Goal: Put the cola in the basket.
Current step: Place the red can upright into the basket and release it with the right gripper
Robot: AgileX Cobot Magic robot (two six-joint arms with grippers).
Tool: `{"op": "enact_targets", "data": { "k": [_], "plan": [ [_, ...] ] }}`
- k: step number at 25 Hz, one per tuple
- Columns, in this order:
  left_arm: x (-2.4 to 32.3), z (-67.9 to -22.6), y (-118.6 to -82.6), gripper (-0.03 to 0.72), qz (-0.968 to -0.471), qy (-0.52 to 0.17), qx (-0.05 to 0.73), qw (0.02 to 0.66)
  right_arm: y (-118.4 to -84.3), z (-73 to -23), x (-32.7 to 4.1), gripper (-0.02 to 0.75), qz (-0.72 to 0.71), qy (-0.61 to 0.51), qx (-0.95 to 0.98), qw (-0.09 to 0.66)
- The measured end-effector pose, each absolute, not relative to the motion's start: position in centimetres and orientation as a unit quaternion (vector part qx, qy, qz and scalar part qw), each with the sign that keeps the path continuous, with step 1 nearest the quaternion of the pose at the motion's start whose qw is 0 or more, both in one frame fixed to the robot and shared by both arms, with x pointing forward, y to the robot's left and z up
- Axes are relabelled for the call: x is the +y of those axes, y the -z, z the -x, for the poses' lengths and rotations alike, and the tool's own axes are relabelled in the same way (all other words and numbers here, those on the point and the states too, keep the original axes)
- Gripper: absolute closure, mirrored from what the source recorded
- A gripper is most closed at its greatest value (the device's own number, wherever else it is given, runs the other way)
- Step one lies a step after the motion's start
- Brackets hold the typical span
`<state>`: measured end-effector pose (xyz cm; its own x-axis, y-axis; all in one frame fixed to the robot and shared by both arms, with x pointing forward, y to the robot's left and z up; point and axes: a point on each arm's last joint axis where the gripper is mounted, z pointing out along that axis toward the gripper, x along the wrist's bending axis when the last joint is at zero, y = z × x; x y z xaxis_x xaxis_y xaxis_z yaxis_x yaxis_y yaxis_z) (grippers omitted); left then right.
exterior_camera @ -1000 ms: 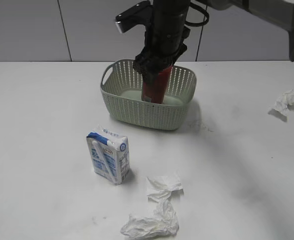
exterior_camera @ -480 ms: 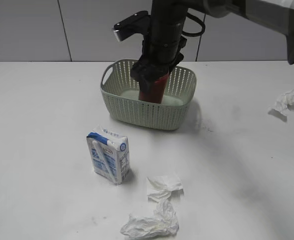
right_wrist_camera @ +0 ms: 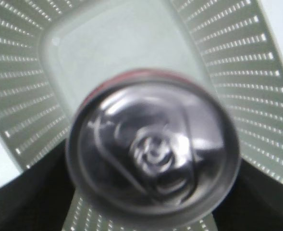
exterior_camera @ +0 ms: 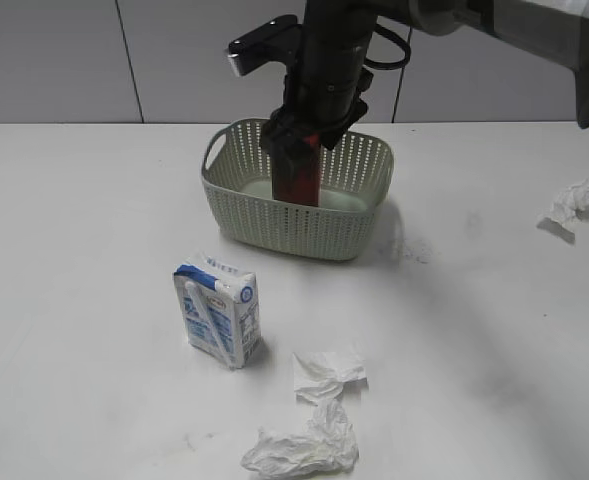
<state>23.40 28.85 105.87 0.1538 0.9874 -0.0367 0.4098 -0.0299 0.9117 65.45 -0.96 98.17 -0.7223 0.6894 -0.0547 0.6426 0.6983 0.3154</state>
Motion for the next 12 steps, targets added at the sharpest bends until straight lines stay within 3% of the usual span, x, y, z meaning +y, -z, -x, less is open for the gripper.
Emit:
{"op": "enact_targets", "data": {
  "k": [5,12],
  "plan": [
    [28.8,-23.4,-105.9,0.459,-0.631,-0.342,0.554,0.423,-98.8,-65.5,-0.9,0.154,-0.369,-0.152,0.912,0.092],
    [28.8,-23.4,-105.9,0.461,-0.631,-0.342,0.554,0.423,-105.0,-65.0,-1.6,0.154,-0.373,-0.226,0.89,0.138]
  ]
}}
